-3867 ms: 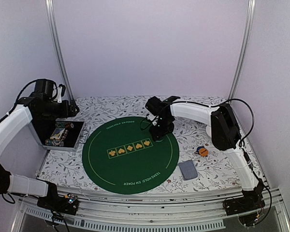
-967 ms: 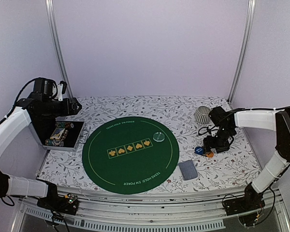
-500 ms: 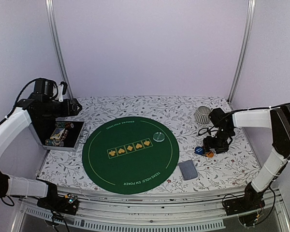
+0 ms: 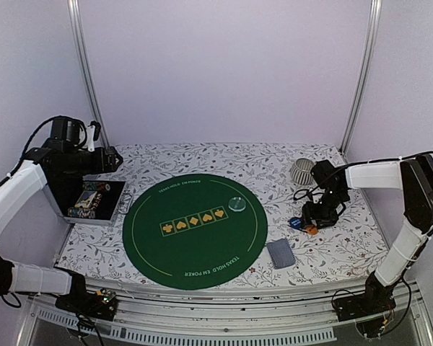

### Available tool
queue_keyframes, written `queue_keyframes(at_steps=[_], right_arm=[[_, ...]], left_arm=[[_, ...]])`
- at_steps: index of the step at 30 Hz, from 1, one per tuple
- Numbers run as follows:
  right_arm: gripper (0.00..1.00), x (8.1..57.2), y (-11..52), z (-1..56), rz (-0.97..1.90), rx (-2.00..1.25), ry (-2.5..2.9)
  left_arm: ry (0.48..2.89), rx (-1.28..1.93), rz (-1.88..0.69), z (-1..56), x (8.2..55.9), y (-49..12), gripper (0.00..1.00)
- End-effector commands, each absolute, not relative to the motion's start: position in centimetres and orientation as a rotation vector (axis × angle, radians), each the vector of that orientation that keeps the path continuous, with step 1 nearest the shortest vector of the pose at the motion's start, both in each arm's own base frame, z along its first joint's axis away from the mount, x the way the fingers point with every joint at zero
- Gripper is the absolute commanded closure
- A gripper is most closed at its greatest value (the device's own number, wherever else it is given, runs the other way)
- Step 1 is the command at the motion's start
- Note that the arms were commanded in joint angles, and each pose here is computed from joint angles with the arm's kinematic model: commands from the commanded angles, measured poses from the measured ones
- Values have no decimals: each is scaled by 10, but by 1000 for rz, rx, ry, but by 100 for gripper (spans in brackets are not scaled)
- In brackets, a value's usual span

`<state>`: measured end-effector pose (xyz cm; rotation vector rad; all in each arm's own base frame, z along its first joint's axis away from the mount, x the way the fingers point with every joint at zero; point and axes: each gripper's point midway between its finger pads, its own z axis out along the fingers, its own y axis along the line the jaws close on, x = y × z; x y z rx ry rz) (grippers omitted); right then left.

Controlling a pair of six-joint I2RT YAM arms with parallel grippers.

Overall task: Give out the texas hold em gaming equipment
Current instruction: Move the big blind button to the center of the board.

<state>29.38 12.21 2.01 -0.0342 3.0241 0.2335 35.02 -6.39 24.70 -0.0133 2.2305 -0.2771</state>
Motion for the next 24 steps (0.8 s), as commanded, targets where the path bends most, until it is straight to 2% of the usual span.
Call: queue_keyframes(at_steps=[1, 14, 19, 24], right_arm=[[40, 271, 130, 14, 293, -65, 3098], [43, 258, 150, 25, 255, -162, 3109], [51, 261, 139, 22, 152, -144, 3105], [47, 256, 139, 20, 143, -150, 3134]], left_arm=[[2213, 19, -273, 251, 352, -69, 8], [2210, 36, -277, 252, 351, -73, 8], [2203, 41, -271, 253, 350, -73, 8], [2199, 45, -269, 253, 348, -74, 8]])
